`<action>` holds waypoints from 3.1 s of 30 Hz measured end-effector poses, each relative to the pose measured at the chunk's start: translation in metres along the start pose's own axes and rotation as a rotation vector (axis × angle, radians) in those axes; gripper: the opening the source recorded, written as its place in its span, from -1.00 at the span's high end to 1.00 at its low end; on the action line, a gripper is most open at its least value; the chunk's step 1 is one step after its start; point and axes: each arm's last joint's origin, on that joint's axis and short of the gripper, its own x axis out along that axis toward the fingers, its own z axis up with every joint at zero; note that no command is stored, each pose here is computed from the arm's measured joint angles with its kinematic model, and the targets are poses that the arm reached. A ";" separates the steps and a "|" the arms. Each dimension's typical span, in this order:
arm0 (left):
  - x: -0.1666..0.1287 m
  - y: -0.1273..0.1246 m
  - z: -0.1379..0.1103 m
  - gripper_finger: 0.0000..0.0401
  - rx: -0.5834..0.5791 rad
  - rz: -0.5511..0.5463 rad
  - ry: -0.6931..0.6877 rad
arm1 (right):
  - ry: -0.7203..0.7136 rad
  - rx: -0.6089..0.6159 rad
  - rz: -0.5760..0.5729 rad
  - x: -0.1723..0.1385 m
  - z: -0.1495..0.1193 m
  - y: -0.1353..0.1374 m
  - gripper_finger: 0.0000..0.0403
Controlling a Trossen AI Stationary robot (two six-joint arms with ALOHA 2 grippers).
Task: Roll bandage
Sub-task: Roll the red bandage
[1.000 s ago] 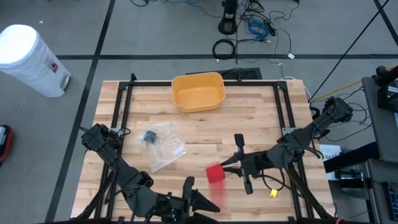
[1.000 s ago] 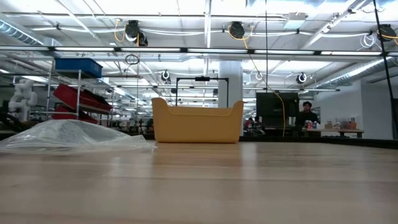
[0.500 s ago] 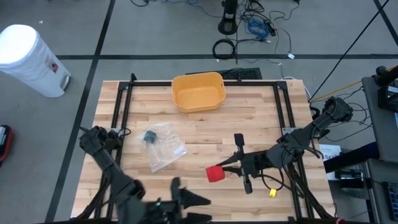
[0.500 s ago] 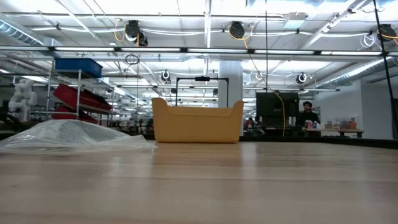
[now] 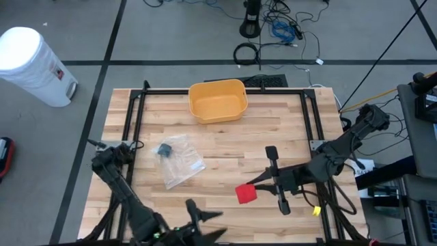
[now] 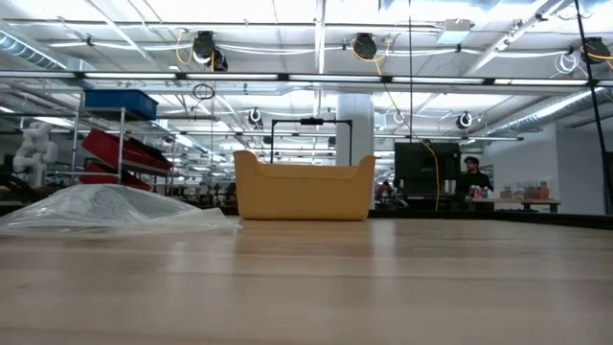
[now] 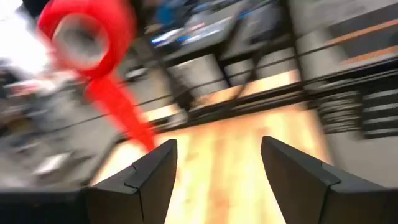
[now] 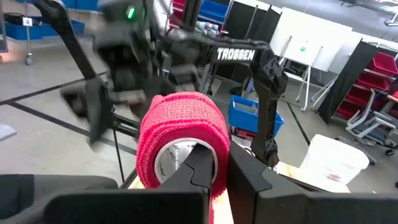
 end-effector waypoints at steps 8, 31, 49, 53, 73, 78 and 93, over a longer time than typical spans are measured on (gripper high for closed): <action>0.037 -0.001 -0.018 -0.19 -0.034 0.162 0.044 | -0.018 0.008 0.028 -0.008 0.005 0.005 0.91; 0.074 0.008 -0.032 -0.19 -0.090 0.054 0.104 | -0.028 -0.001 0.061 -0.014 0.007 0.012 0.91; 0.109 0.008 -0.049 0.18 -0.074 0.120 0.120 | -0.029 -0.003 0.060 -0.014 0.008 0.012 0.91; 0.105 0.006 -0.048 0.37 -0.023 0.201 0.109 | -0.029 -0.003 0.060 -0.014 0.008 0.012 0.91; 0.102 0.038 -0.031 0.98 0.291 0.474 0.170 | -0.033 0.017 0.091 -0.017 0.008 0.019 0.91; 0.104 0.055 -0.020 0.98 0.322 0.492 0.179 | -0.040 0.019 0.110 -0.019 0.010 0.024 0.91; 0.082 0.097 0.029 0.98 0.273 0.464 0.062 | -0.008 0.020 0.119 -0.010 0.002 0.033 0.91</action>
